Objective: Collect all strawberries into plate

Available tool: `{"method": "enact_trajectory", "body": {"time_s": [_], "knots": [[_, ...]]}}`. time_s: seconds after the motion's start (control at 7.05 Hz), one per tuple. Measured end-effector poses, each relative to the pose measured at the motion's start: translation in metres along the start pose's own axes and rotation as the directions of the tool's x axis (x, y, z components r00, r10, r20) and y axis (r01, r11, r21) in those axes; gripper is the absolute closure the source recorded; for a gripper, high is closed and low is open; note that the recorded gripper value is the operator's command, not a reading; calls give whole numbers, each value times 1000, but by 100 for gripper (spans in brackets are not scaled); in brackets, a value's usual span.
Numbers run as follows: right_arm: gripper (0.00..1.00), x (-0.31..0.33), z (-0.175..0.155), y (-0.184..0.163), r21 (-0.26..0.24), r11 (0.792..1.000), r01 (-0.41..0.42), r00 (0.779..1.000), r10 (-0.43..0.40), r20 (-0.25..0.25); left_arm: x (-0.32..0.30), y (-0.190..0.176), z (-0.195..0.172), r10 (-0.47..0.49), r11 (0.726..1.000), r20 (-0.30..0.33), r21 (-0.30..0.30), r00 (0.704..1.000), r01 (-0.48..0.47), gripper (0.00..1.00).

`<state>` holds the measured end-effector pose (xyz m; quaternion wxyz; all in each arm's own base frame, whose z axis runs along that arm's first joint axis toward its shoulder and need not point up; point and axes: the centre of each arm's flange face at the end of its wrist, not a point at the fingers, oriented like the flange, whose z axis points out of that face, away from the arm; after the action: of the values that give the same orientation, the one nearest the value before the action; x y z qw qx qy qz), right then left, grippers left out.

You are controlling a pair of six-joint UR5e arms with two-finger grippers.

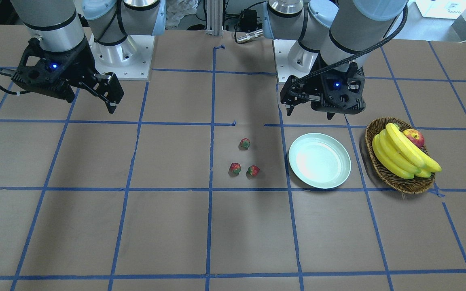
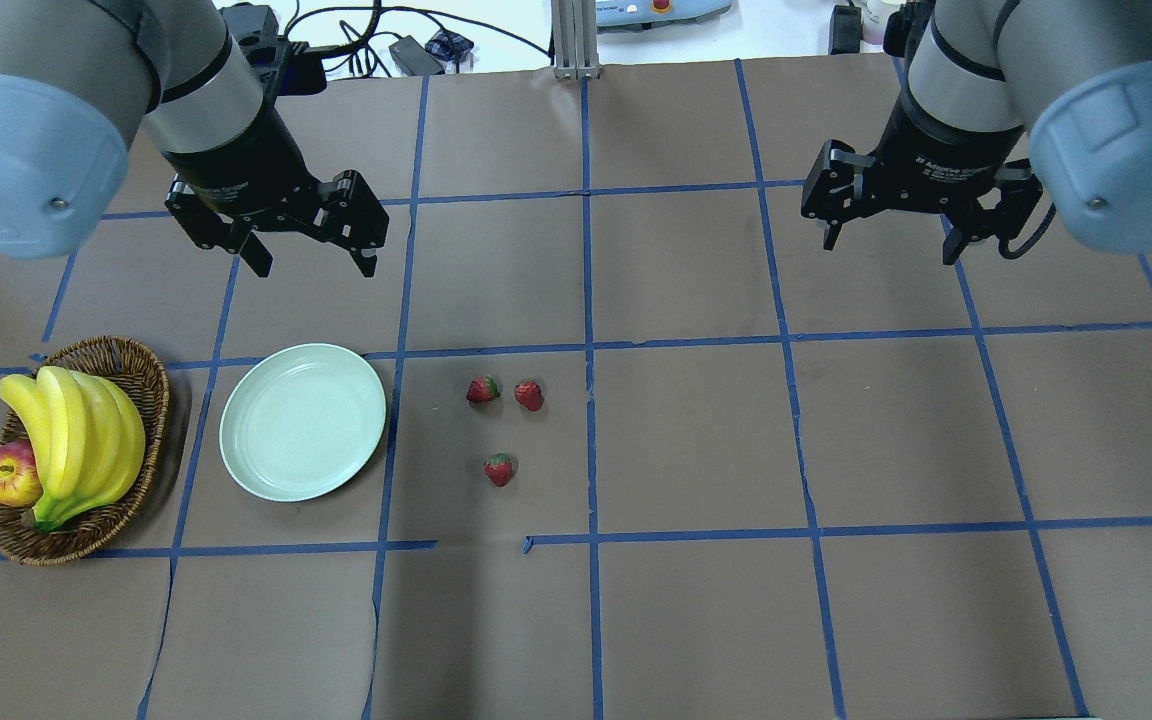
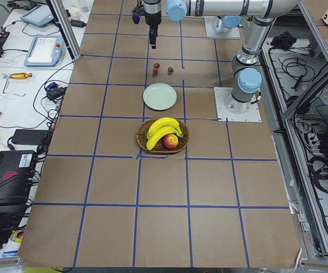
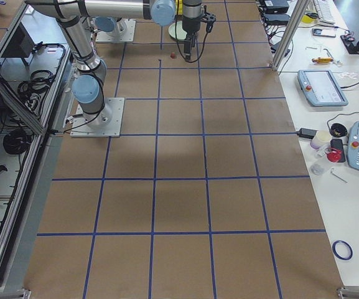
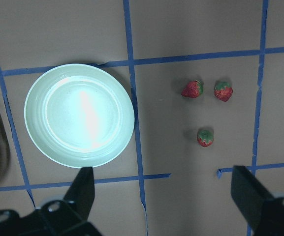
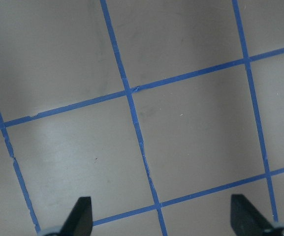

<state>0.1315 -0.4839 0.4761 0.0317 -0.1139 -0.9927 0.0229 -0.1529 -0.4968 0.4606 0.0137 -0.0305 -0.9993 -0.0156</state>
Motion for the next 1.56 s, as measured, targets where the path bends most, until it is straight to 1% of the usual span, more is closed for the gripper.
{"method": "enact_trajectory", "body": {"time_s": [0.14,0.28,0.43,0.71,1.14,1.28,1.42,1.56], "knots": [[0,4,-9,-14,17,999,48,999,-48,-1,0,0,0,0,1000,0,0,1000,0,0],[0,14,-14,-25,12,994,112,994,-112,-3,0,0,0,0,1000,0,0,1000,0,0],[0,23,-17,-29,-11,989,147,989,-147,4,0,0,0,0,1000,1,1,1000,0,0],[0,26,-19,-27,-28,986,162,987,-161,21,0,0,0,0,1000,1,1,1000,0,0],[0,24,-23,-24,-24,985,169,985,-169,25,1,-3,7,2,1000,0,-11,1000,-2,0],[0,24,-24,-23,-22,985,170,985,-169,24,2,-4,17,5,1000,2,-11,1000,-5,0],[0,24,-24,-24,-20,985,170,985,-170,24,3,-5,35,11,1000,8,-7,1000,-11,1],[0,24,-24,-24,-21,985,170,985,-170,23,4,-6,57,17,1000,30,0,999,-17,1]]}}
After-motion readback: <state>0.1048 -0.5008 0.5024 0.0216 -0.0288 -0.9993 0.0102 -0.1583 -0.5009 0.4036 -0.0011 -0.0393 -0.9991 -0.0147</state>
